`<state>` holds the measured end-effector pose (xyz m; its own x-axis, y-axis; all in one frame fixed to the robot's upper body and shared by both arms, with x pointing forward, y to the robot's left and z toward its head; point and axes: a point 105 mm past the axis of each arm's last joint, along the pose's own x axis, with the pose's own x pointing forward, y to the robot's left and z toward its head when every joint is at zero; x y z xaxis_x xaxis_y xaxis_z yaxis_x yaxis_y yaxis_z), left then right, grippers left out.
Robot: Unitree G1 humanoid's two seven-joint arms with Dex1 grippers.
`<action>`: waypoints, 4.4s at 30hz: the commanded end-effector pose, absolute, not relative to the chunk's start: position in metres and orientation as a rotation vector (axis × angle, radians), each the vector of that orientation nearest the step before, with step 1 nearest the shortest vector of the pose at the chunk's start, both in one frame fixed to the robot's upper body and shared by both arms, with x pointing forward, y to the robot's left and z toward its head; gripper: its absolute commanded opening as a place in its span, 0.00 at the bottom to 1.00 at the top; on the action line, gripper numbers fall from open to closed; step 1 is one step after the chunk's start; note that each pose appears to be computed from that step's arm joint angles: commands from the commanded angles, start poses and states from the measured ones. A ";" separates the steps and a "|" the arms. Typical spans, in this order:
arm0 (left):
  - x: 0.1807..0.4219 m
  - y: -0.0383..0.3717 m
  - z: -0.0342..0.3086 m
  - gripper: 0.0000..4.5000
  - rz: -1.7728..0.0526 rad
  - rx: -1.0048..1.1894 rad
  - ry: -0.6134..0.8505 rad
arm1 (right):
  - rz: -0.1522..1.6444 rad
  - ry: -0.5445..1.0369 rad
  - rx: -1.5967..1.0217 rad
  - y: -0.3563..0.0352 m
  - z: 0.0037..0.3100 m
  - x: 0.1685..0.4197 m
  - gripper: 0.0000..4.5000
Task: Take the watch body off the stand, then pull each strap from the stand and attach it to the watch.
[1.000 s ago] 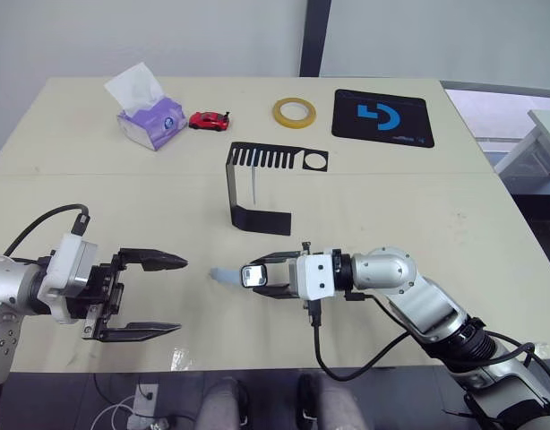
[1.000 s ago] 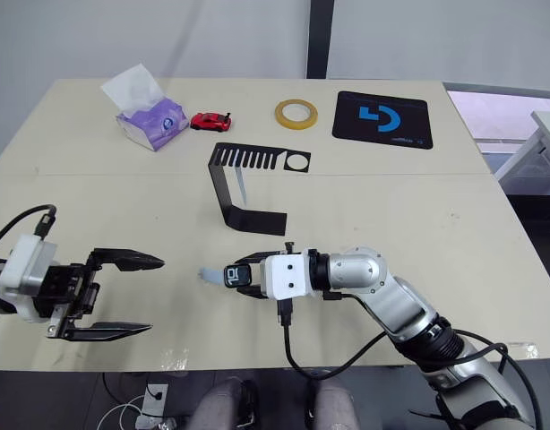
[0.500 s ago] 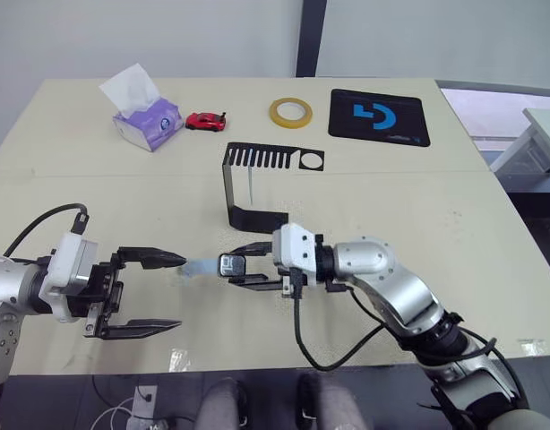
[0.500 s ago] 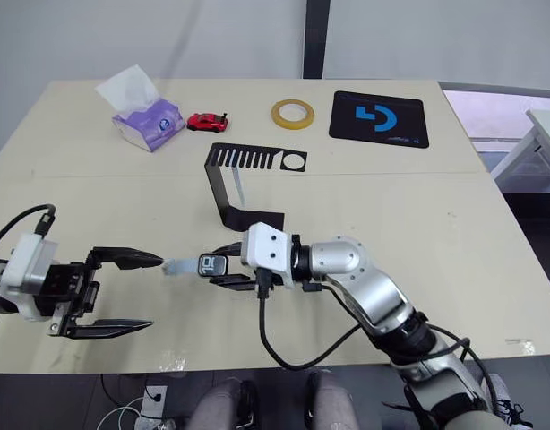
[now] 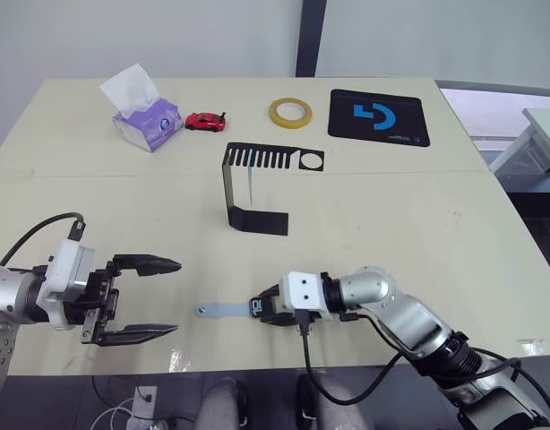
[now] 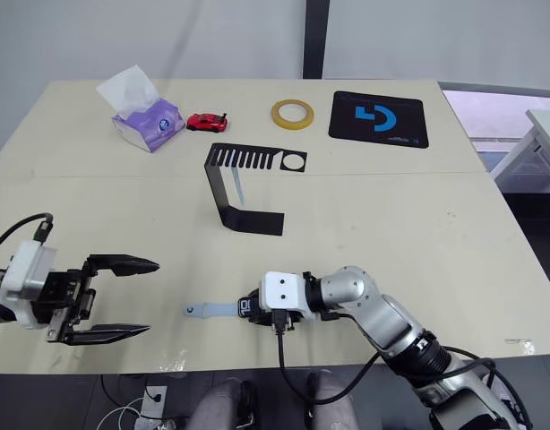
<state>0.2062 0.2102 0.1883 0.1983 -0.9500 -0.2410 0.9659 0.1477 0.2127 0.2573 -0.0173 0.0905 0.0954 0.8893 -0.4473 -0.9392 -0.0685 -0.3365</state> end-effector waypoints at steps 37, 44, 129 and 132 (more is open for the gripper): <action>0.217 0.297 0.155 1.00 -0.596 0.276 -0.075 | 0.793 -0.126 -0.379 -0.220 0.129 0.265 1.00; 0.231 0.269 0.163 1.00 -0.645 0.260 -0.128 | 0.921 -0.148 -0.289 -0.172 0.140 0.277 1.00; 0.347 0.076 0.202 0.66 -0.363 0.075 -0.397 | 0.975 0.075 -0.153 -0.013 0.101 0.377 0.00; 0.347 0.079 0.200 0.50 -0.349 0.078 -0.389 | 0.973 0.077 -0.154 -0.014 0.101 0.377 0.00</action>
<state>0.3496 0.0788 0.1919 0.8762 -0.3564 0.3243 0.3298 0.9342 0.1358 0.3806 -0.0130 0.1089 0.5679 0.8156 -0.1114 -0.8226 0.5575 -0.1118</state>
